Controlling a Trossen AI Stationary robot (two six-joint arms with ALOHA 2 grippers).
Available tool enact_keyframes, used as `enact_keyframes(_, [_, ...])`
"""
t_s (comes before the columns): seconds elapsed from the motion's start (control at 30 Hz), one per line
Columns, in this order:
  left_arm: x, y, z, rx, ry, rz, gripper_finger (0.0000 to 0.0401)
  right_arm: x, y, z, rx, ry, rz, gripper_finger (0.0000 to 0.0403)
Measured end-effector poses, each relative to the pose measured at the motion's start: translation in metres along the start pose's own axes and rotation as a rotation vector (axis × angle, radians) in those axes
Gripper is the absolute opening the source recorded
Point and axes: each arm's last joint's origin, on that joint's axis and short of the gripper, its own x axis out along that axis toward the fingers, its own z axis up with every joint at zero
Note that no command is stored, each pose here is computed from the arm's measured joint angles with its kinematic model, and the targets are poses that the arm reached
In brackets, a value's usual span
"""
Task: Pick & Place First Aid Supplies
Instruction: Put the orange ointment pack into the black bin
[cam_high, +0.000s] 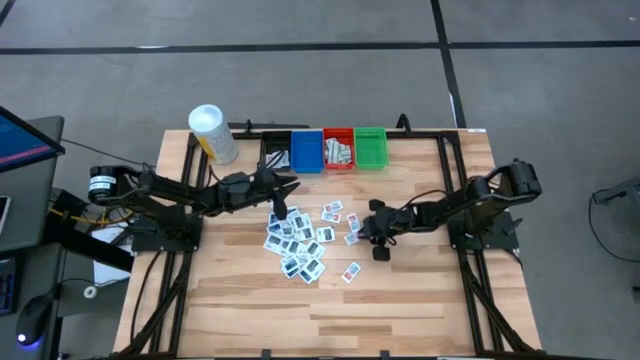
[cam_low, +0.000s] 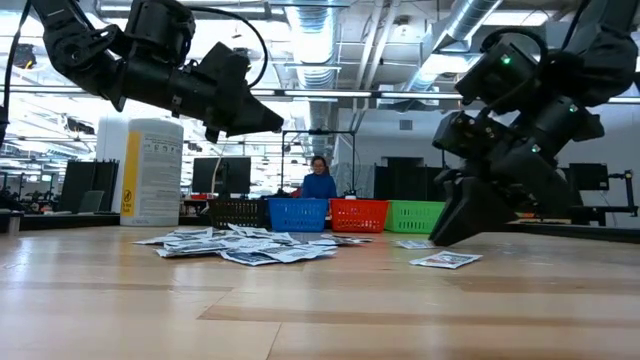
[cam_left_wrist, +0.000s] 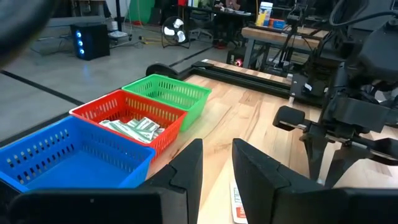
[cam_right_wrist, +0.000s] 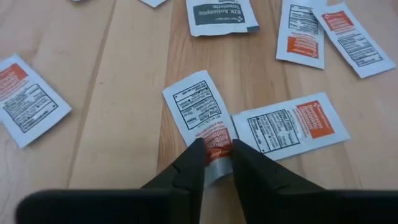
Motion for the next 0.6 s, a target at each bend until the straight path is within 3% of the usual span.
enact_keyframes(0.3, [0.0,0.0,0.0,-0.001,-0.002,-0.001,0.0088,-0.008,0.002,0.0,-0.033,-0.004,0.03,0.0006])
enact_keyframes(0.6, [0.0,0.0,0.0,-0.048,-0.003,0.0,0.0088,-0.021,0.003,0.009,-0.05,-0.064,0.034,0.0002])
